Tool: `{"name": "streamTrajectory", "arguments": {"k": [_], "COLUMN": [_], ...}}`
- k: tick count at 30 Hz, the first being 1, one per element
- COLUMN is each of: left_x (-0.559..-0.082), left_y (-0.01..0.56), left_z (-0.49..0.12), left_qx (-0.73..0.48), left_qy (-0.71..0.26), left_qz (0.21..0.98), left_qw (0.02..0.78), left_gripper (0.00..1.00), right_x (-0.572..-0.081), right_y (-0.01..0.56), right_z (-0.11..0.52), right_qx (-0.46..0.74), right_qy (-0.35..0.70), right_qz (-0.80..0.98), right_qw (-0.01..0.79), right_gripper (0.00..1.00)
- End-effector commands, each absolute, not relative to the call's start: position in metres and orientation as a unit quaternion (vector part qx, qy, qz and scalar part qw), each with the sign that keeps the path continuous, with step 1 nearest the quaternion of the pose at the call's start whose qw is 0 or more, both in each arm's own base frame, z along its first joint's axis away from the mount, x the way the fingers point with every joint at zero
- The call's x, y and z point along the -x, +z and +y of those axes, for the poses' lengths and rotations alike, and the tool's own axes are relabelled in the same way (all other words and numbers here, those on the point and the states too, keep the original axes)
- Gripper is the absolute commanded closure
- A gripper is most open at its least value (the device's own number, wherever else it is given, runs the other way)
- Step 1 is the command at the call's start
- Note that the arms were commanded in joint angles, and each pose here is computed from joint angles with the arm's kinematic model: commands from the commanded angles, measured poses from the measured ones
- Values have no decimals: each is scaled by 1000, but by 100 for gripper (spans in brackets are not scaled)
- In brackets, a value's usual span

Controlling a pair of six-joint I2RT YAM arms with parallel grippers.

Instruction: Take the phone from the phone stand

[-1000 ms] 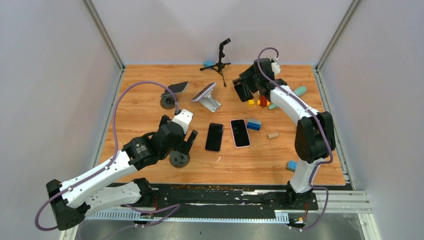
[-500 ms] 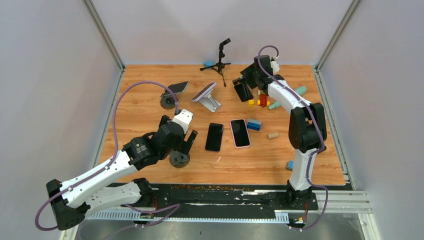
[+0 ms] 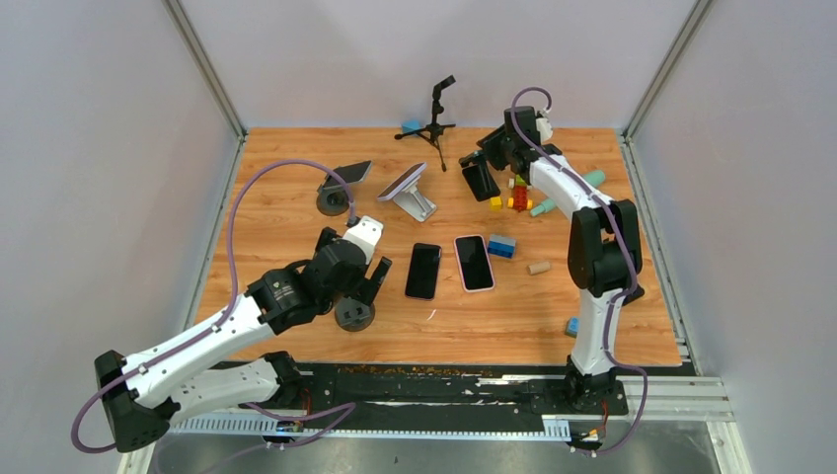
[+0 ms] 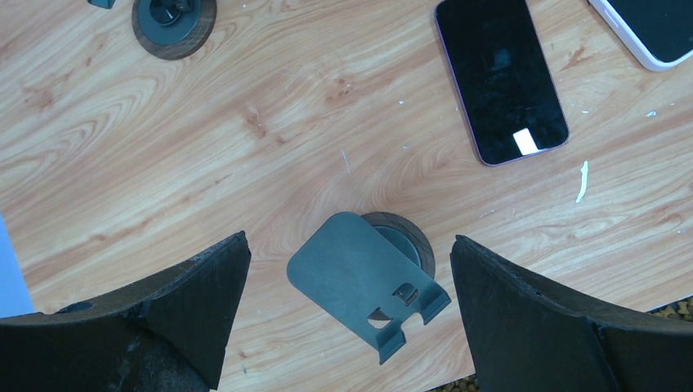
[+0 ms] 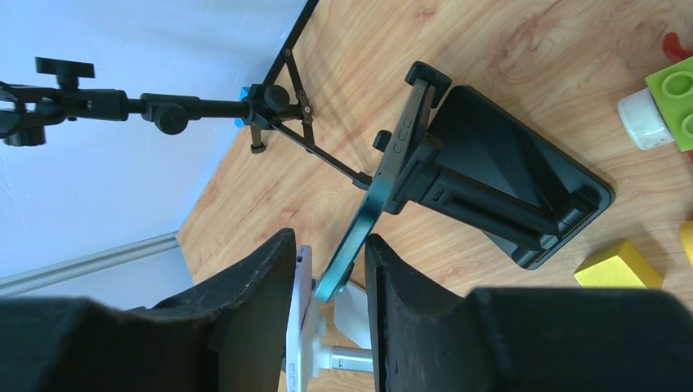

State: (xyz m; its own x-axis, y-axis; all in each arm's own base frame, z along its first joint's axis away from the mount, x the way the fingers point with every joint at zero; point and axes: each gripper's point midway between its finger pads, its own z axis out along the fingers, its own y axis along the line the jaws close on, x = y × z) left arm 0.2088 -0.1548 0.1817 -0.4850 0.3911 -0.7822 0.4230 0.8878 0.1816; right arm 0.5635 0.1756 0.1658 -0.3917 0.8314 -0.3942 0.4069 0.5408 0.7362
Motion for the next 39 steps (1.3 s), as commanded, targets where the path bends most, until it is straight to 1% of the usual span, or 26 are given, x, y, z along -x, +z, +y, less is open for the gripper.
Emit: {"name": "streamTrajectory", "arguments": {"k": [1, 6, 10, 20, 29, 35, 39], "left_x": [-212, -212, -212, -212, -212, -213, -213], "left_y": [183, 182, 182, 182, 181, 180, 180], "left_z": [-154, -154, -153, -153, -153, -153, -153], "left_qx": [-239, -240, -239, -239, -239, -241, -239], "left_qy": [-9, -7, -6, -5, -3, -2, -1], "left_qz": [858, 859, 860, 859, 860, 861, 861], "left_qw": [453, 452, 452, 452, 451, 448, 449], "left_gripper": [0, 0, 0, 0, 0, 0, 0], "right_x": [-574, -576, -576, -578, -578, -576, -575], "right_y": [182, 178, 176, 189, 217, 227, 232], "right_z": [182, 183, 183, 180, 177, 174, 170], "right_qx": [-385, -383, -382, -376, -365, -359, -355], "right_qy": [297, 298, 298, 306, 316, 321, 322], "right_qz": [778, 780, 782, 778, 768, 766, 766], "right_qw": [398, 394, 392, 400, 421, 425, 429], "right_gripper": [63, 65, 69, 84, 95, 100, 100]}}
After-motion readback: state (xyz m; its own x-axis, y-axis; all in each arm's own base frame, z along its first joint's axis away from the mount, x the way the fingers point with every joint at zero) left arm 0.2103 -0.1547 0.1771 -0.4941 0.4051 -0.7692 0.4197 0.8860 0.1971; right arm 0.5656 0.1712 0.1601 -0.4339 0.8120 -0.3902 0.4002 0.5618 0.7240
